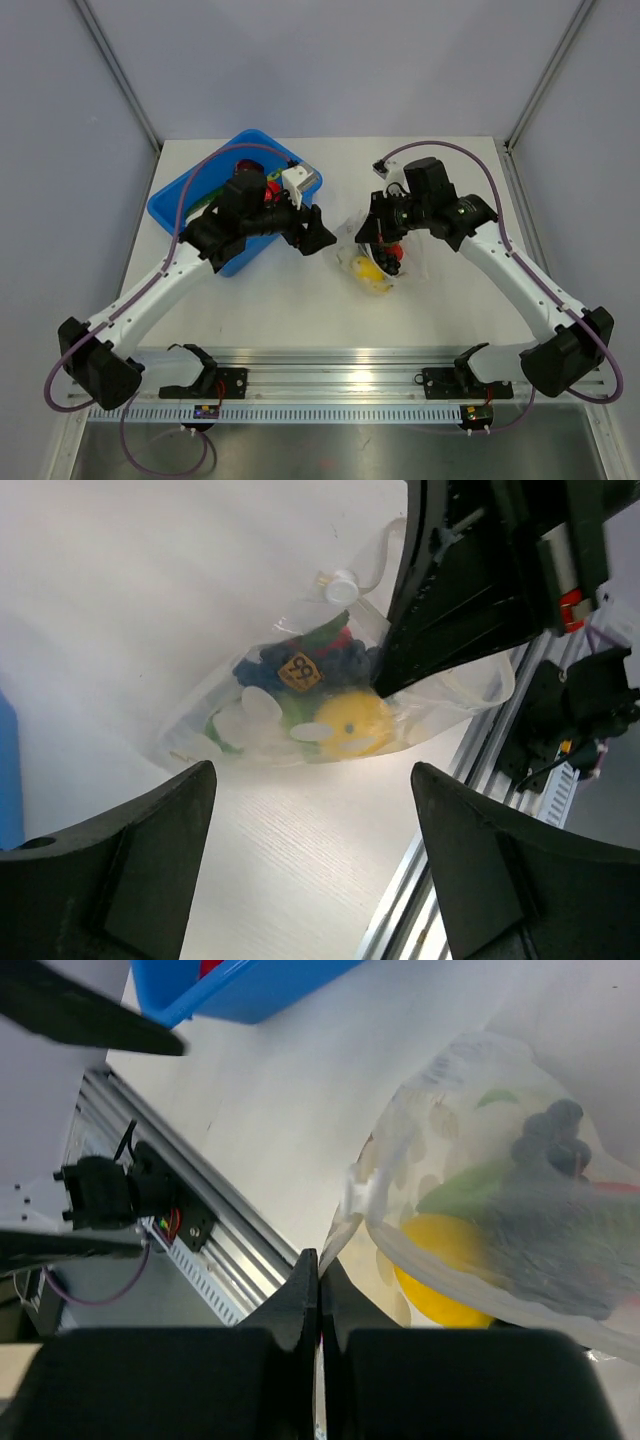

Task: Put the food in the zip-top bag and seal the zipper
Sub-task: Zip the zipper food storage bag at the center of the board.

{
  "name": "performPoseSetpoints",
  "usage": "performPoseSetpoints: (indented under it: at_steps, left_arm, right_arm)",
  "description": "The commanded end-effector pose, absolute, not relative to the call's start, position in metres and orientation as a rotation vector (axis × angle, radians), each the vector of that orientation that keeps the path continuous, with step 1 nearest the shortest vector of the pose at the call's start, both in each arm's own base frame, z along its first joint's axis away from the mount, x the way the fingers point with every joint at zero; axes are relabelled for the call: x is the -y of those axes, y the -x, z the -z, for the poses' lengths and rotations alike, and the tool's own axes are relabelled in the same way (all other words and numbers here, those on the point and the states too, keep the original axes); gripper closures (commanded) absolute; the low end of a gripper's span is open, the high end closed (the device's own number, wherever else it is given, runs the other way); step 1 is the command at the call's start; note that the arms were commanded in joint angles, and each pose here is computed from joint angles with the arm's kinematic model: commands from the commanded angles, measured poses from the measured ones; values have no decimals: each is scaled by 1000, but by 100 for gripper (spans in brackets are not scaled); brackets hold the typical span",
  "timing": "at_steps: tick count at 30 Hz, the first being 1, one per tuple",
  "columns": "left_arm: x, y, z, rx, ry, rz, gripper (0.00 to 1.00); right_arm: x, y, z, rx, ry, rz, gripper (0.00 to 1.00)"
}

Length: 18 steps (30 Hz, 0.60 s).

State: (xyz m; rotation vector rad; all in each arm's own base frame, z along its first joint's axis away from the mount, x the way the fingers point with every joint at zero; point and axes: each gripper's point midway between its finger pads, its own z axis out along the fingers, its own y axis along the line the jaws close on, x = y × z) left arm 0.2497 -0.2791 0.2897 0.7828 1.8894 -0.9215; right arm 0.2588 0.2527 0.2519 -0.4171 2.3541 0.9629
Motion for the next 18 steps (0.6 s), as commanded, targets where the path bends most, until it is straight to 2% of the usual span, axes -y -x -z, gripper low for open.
performPoseSetpoints:
  at_steps: [1,3,11,18]
  left_arm:
    - [304,-244,-275,-1714,-1074,995,21]
    - [314,-251,-266,-1703,-1110,1014,25]
    - [327,-262,-265,-1565,-1218,1005,25]
    - [335,-250,-271,-1512,-1324,1190,25]
  right_arm:
    - [-257,-231,-278,-2212,648,-1087,100]
    - [-257,-224,-276,-2220,691,-1107,100]
    - [-252,-205,-272,-2230,777,-1136,100]
    - [-249,-204,-263,-2260,779,-1124,100]
